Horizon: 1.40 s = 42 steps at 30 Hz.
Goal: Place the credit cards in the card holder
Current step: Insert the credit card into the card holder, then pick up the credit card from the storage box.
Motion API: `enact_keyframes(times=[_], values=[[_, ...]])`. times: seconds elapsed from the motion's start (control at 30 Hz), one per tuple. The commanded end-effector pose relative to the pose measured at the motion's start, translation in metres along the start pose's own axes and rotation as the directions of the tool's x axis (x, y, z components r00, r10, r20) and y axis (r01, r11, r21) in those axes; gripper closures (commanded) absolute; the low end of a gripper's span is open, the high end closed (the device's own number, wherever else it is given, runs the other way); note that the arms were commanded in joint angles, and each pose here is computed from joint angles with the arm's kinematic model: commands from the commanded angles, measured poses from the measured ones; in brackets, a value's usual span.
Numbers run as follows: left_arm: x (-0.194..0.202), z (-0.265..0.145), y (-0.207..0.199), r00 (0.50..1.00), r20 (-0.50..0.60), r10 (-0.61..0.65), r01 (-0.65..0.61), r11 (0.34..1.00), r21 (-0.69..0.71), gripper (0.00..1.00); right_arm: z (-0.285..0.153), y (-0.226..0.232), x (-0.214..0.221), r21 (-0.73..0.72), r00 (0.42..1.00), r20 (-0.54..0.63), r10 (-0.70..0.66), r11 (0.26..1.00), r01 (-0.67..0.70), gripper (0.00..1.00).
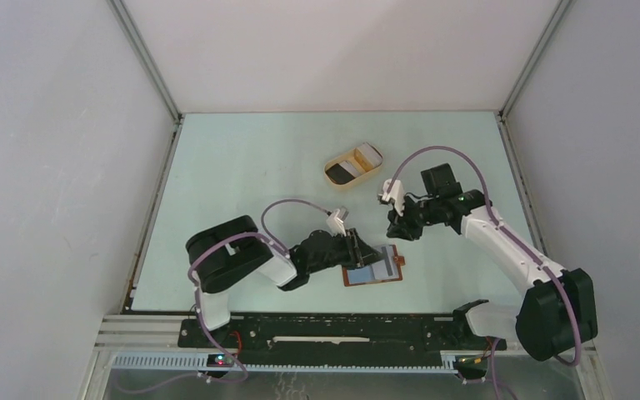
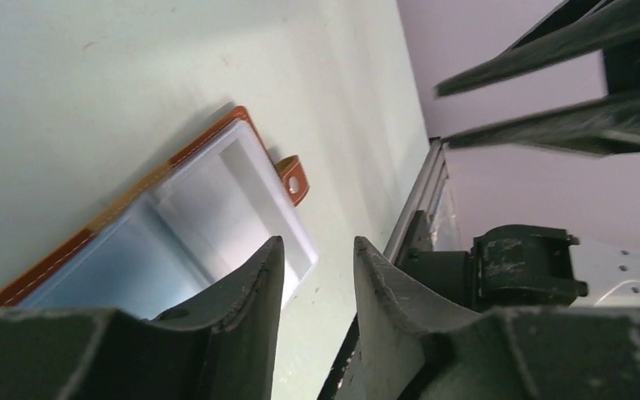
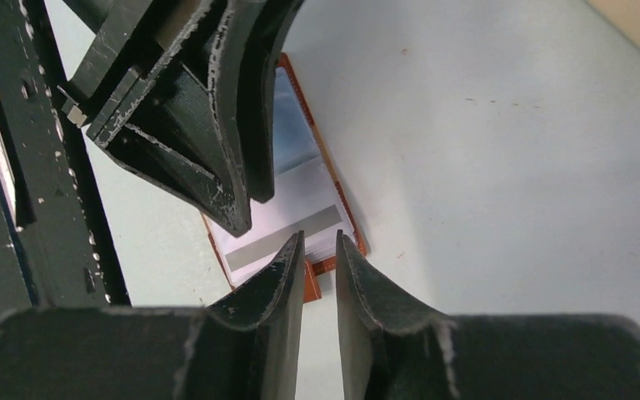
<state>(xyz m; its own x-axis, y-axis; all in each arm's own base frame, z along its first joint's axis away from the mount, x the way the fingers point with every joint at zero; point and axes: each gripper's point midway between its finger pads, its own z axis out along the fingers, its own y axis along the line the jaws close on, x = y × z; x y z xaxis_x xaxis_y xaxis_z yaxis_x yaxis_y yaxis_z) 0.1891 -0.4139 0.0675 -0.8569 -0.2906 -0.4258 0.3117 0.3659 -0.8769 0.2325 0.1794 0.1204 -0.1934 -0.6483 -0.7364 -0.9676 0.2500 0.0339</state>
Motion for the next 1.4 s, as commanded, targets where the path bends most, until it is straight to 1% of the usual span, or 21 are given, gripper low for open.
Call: enact_keyframes(times=[0.0,0.07,0.1,0.13,0.23,0.27,0.3,0.33,0.4,0.43,0.5,0.57,0.67,0.7,0.77,0.83,0.9,0.97,1.03,1.2,1.37], values=[[-0.035,-0.016,-0.02,0.981,0.071,0.181,-0.182,0.983,-0.005,0.59,-0.032,-0.006,-0.043,0.052,0.989,0.143,0.03,0.998,-0.037,0.71],[-0.053,-0.031,-0.028,0.951,0.102,0.292,-0.288,0.956,-0.053,0.57,-0.047,-0.005,-0.054,0.073,0.979,0.201,0.014,0.997,-0.029,0.68],[-0.062,-0.038,-0.03,0.93,0.109,0.351,-0.343,0.935,-0.089,0.56,-0.054,-0.004,-0.061,0.087,0.973,0.23,-0.001,0.996,-0.02,0.64],[-0.072,-0.046,-0.035,0.904,0.122,0.409,-0.395,0.91,-0.123,0.55,-0.061,-0.003,-0.066,0.1,0.967,0.256,-0.011,0.995,-0.015,0.58],[-0.107,-0.071,-0.049,0.802,0.162,0.575,-0.534,0.811,-0.239,0.47,-0.081,-0.011,-0.085,0.179,0.945,0.326,0.009,0.981,-0.072,0.21],[-0.12,-0.08,-0.053,0.76,0.168,0.628,-0.571,0.769,-0.287,0.42,-0.089,-0.015,-0.094,0.203,0.935,0.355,-0.001,0.976,-0.076,0.13],[-0.134,-0.09,-0.059,0.716,0.183,0.674,-0.6,0.728,-0.333,0.37,-0.096,-0.018,-0.102,0.212,0.928,0.373,-0.008,0.974,-0.077,0.07],[-0.148,-0.099,-0.064,0.669,0.196,0.717,-0.621,0.684,-0.382,0.3,-0.101,-0.021,-0.11,0.216,0.923,0.385,-0.008,0.973,-0.081,0.04],[-0.178,-0.119,-0.073,0.574,0.234,0.785,-0.629,0.605,-0.488,0.13,-0.107,-0.03,-0.125,0.197,0.924,0.381,0.012,0.976,-0.094,0.02],[-0.19,-0.125,-0.077,0.543,0.246,0.803,-0.624,0.581,-0.523,0.08,-0.112,-0.033,-0.134,0.192,0.925,0.379,0.013,0.977,-0.092,0.03],[-0.213,-0.134,-0.081,0.505,0.272,0.819,-0.603,0.561,-0.568,0.01,-0.109,-0.055,-0.141,0.196,0.937,0.346,0.046,0.973,-0.12,0.04],[-0.233,-0.137,-0.085,0.496,0.302,0.814,-0.588,0.571,-0.573,0.0,-0.106,-0.085,-0.146,0.258,0.954,0.294,0.053,0.957,-0.133,0.04],[-0.258,-0.141,-0.082,0.488,0.33,0.808,-0.569,0.582,-0.581,0.0,-0.088,-0.133,-0.14,0.401,0.99,0.129,0.06,0.91,-0.107,0.01],[-0.263,-0.143,-0.078,0.488,0.333,0.807,-0.56,0.582,-0.59,0.0,-0.085,-0.147,-0.146,0.437,0.994,0.093,0.056,0.895,-0.091,0.0],[-0.266,-0.146,-0.064,0.489,0.334,0.806,-0.542,0.581,-0.608,0.0,-0.069,-0.167,-0.147,0.456,0.996,0.035,0.083,0.886,-0.09,0.0],[-0.262,-0.149,-0.047,0.492,0.343,0.8,-0.523,0.587,-0.618,0.0,-0.055,-0.186,-0.152,0.469,0.994,0.016,0.105,0.877,-0.1,0.0],[-0.256,-0.153,-0.033,0.514,0.387,0.766,-0.497,0.633,-0.593,0.0,-0.041,-0.207,-0.155,0.501,0.992,0.004,0.124,0.859,-0.109,0.0],[-0.248,-0.152,-0.033,0.521,0.423,0.742,-0.518,0.668,-0.534,0.0,-0.029,-0.227,-0.156,0.522,0.988,0.005,0.154,0.843,-0.134,0.0],[-0.244,-0.152,-0.033,0.521,0.429,0.738,-0.528,0.674,-0.517,0.0,-0.008,-0.247,-0.147,0.527,0.978,-0.001,0.211,0.831,-0.178,0.0],[-0.241,-0.144,-0.032,0.539,0.415,0.733,-0.542,0.678,-0.496,0.0,0.031,-0.271,-0.129,0.526,0.96,-0.043,0.275,0.824,-0.213,0.0],[-0.24,-0.144,-0.03,0.542,0.413,0.732,-0.54,0.68,-0.496,0.0,0.052,-0.285,-0.108,0.528,0.945,-0.052,0.324,0.812,-0.249,0.0]])
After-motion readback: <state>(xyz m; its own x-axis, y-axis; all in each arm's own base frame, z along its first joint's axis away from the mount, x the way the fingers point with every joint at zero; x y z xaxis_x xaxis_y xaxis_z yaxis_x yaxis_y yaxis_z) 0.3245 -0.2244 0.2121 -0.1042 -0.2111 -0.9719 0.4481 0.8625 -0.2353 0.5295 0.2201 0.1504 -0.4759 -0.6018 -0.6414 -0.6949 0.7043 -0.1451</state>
